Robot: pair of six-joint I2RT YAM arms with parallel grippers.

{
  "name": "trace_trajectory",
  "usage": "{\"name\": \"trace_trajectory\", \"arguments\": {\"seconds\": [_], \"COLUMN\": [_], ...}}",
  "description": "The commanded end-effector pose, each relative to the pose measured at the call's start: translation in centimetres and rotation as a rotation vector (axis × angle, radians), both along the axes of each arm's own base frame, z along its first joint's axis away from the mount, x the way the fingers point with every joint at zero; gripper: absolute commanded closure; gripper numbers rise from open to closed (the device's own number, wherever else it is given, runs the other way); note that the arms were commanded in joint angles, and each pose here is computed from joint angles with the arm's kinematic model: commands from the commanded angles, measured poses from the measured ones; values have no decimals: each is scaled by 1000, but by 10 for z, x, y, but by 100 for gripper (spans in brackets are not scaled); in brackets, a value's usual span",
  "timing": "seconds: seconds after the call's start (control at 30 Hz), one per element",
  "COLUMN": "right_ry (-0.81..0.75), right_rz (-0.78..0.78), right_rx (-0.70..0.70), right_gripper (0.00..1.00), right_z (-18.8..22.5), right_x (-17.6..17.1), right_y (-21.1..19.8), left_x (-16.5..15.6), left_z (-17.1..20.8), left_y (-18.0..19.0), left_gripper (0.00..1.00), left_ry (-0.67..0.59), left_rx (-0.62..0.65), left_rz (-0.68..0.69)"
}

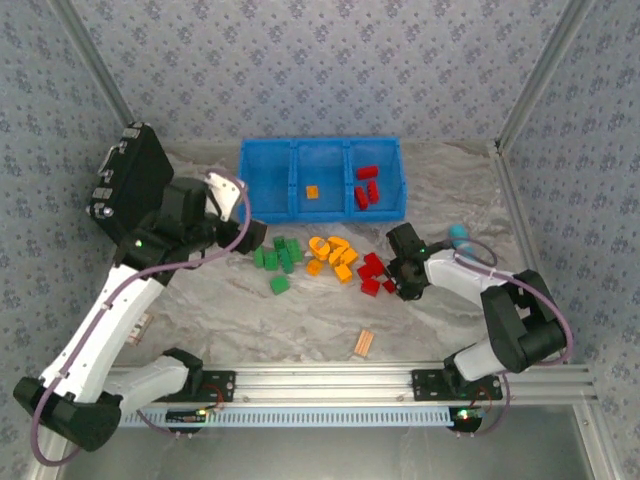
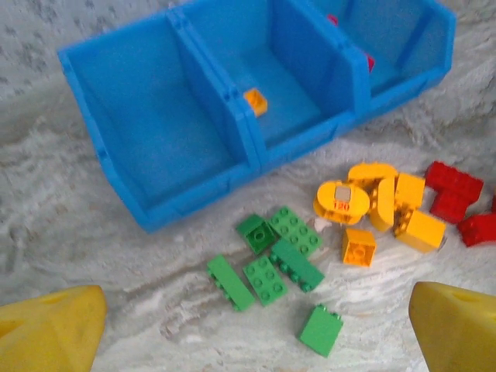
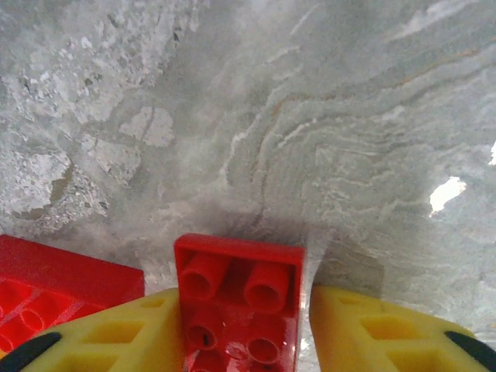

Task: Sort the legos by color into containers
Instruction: Pick up the lego from the middle-right of the table.

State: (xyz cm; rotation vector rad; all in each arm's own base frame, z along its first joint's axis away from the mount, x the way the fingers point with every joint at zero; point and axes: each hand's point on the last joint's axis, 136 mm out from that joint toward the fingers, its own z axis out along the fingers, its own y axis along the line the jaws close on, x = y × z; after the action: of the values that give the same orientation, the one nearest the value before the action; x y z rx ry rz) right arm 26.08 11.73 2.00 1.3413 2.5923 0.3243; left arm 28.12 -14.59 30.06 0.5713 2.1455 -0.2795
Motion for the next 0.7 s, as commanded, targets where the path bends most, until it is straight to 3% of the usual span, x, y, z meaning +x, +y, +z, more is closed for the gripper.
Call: {"name": "trace_trajectory", "arguments": {"seconds": [0.0,0.27,0.47,0.67], "right_ry": [3,9,1,-116], "right_rz": [35,252,338,513], "right_rx": [4,-31,-48,-150], "right_gripper": [59,73,76,75], "right_z": [-10,-6,6,65], "right_x": [6,17,22,42], "right_y": [4,5,-2,1], "left_x": [0,29,54,75], "left_z": [24,62,82,90], "left_y": [-2,-17,-20,-19], "left_gripper": [0,0,0,0], "left_ry": [-8,22,-11,-18], "left_rx": [50,78,117,137], "left_rz": [-43,-59,-37,-14]}}
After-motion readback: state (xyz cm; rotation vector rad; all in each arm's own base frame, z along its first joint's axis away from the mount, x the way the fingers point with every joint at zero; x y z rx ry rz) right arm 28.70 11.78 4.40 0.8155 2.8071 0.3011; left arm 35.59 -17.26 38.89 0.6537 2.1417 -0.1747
